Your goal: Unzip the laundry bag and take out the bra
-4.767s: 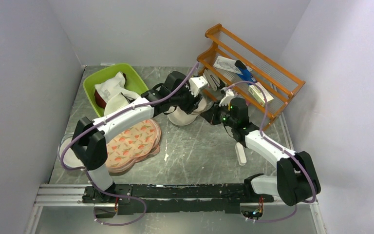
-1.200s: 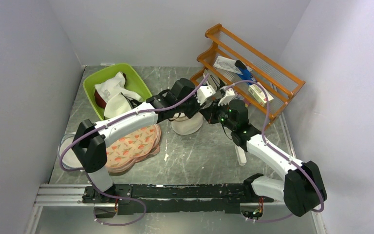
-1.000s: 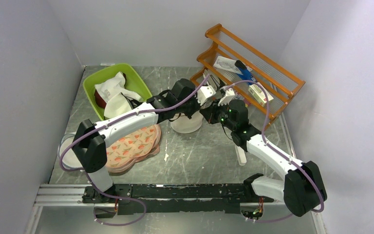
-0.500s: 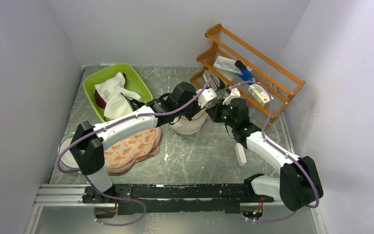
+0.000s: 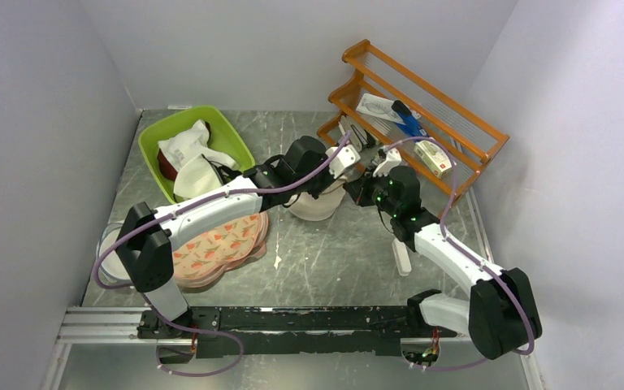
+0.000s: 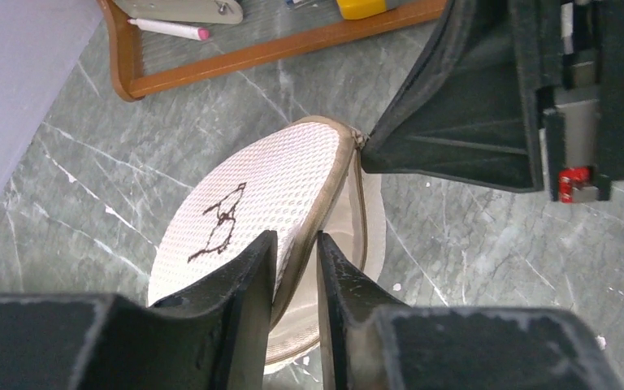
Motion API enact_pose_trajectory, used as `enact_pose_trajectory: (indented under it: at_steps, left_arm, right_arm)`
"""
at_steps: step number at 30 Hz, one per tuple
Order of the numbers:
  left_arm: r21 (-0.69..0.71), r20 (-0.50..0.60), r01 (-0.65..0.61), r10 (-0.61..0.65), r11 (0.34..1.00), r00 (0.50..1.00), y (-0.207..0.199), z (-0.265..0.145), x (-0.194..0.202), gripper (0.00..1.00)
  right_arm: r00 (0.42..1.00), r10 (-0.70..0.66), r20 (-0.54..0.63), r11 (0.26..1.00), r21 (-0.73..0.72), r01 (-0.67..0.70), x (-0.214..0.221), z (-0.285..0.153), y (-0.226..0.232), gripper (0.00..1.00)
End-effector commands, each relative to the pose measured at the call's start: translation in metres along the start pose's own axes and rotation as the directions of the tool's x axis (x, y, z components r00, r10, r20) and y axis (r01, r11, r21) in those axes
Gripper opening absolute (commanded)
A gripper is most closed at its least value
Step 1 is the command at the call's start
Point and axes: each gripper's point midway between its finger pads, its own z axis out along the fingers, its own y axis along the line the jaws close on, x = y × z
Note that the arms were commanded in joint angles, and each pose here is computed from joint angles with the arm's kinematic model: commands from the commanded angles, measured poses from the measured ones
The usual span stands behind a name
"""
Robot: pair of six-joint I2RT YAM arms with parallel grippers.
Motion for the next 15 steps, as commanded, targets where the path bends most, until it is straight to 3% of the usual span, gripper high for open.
enact_pose_trajectory:
  at_steps: [1,7,15]
  left_arm:
    - [-0.045,0.011,-0.015,0.015,0.999,1.000,0.008,-0.006,-0.006,0.38]
    - [-0.064,0.002,-0.016,0.016,0.998,1.000,0.011,-0.004,-0.003,0.47]
    - [-0.038,0.002,-0.021,0.021,0.999,1.000,0.004,-0.003,-0.004,0.42]
  right_arm:
    - [0.997,-0.050,0.060,0.992,-0.113,0.057,-0.015,-0.005,0.029,0.00]
    - [0.996,-0.061,0.066,0.981,-0.181,0.072,-0.015,-0.005,0.050,0.00]
    - [0.995,-0.073,0.070,0.969,-0.230,0.087,-0.016,-0.005,0.069,0.00]
